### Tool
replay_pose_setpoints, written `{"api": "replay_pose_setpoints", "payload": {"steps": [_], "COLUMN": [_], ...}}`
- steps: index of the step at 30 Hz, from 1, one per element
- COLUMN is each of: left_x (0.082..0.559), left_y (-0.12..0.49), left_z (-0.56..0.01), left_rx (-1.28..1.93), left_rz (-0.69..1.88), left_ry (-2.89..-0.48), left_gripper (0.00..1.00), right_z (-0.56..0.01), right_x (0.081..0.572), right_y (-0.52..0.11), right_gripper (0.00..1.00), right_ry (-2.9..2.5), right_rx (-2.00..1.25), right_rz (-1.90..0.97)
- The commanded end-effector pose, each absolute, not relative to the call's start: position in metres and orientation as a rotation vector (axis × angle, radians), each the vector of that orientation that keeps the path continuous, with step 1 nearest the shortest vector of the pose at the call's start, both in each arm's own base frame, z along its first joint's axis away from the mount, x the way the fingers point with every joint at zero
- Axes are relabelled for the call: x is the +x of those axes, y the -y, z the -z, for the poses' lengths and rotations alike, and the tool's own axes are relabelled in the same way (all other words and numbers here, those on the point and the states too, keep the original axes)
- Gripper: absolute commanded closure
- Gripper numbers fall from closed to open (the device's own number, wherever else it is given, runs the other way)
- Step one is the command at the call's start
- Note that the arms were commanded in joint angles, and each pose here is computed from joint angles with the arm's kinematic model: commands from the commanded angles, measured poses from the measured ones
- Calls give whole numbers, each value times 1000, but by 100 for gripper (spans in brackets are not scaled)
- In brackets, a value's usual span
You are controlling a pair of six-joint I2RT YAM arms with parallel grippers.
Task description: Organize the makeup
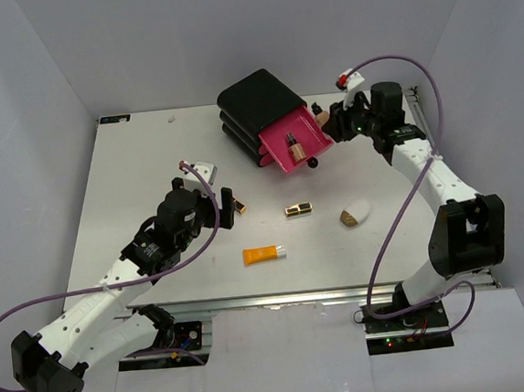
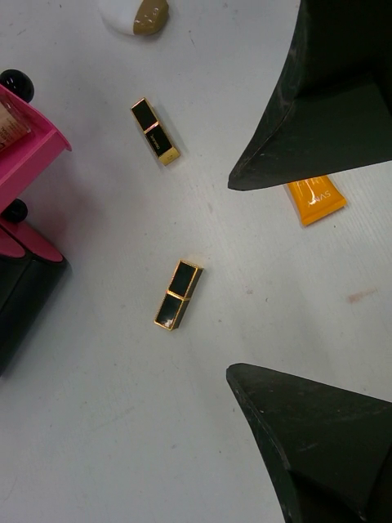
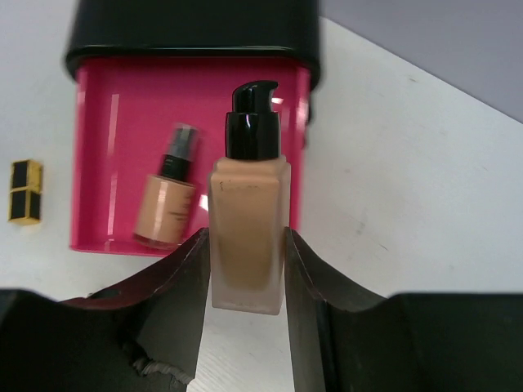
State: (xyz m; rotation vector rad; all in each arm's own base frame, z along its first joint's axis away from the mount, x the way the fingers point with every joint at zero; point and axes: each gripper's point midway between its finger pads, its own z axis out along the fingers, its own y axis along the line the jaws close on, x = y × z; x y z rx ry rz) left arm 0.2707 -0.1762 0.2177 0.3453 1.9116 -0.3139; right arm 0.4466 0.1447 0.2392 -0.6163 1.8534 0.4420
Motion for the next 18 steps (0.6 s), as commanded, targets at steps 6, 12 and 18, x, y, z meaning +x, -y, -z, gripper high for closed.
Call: {"api": "replay_pose_setpoints", "payload": {"steps": [6, 12, 18], "left_x": [271, 271, 271], "left_y": [176, 175, 176], "left_z": [-219, -221, -221], "left_rx": [332, 330, 335], "left_rz": [331, 332, 337], "left_ry": [-1897, -1893, -1894], "left_gripper": [2, 2, 2], "right_z": [-236, -216, -200], "right_x": [477, 483, 482], "right_y": [-207, -206, -204], "right_gripper": [87, 82, 71], "right_ry": [-1791, -1840, -1880], "right_rx": [-818, -810, -808], "right_rz": [-508, -487, -482]}}
